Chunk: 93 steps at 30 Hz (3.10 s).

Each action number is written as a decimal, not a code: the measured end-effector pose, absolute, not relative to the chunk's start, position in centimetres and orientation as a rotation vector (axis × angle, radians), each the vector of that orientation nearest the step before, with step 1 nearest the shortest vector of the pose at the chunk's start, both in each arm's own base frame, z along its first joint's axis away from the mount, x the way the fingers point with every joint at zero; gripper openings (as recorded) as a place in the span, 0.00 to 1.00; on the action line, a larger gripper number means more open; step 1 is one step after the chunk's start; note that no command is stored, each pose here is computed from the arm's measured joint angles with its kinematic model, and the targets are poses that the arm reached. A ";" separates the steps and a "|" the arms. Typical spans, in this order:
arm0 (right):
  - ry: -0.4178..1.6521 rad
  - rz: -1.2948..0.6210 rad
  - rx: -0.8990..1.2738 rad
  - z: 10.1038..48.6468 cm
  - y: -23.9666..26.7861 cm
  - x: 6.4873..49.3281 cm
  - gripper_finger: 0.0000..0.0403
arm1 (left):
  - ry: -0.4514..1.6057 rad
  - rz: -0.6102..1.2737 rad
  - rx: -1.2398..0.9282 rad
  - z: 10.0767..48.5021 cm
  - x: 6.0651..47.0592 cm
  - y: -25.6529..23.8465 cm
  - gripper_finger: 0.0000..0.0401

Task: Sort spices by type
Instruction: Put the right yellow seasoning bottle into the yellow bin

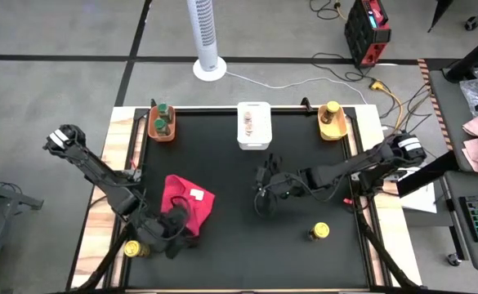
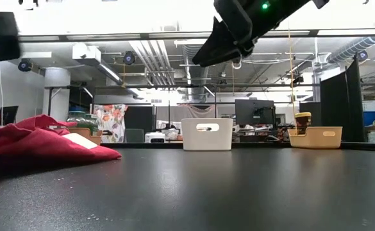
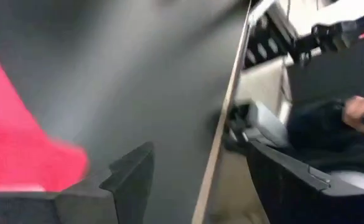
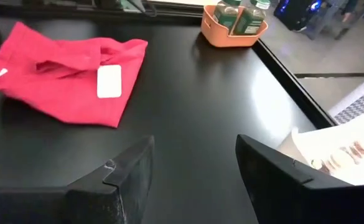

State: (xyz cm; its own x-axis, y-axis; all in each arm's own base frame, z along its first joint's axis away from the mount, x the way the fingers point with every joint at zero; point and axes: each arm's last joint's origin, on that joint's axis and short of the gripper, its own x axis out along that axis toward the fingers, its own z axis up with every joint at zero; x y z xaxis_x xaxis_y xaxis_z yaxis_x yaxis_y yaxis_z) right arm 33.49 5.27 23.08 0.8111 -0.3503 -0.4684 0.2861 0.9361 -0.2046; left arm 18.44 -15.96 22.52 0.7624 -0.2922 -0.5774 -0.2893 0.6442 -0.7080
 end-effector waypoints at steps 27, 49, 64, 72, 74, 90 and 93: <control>0.563 -0.156 0.050 22.9 9.6 32.5 0.38 | 1.254 0.545 -0.423 30.1 21.3 -19.7 0.59; 0.643 -0.112 0.036 22.3 11.7 31.3 0.22 | 1.349 0.501 -0.428 30.1 15.2 -26.2 0.59; 0.985 -0.093 -0.039 26.6 12.9 27.6 0.43 | 1.085 0.511 -0.286 30.4 15.8 -25.6 0.59; 1.203 -0.076 -0.001 30.3 14.8 24.6 0.49 | 0.752 0.504 -0.146 31.0 16.5 -25.2 0.59; 1.270 -0.190 0.125 31.1 14.6 23.7 0.50 | 0.692 0.504 -0.116 31.0 16.6 -25.1 0.59; 1.503 -0.685 0.494 30.0 14.3 20.6 0.75 | 0.631 0.491 -0.092 31.2 16.9 -25.2 0.59; 1.496 -0.713 0.513 28.9 14.8 20.3 0.80 | 0.629 0.487 -0.095 31.2 16.9 -25.3 0.59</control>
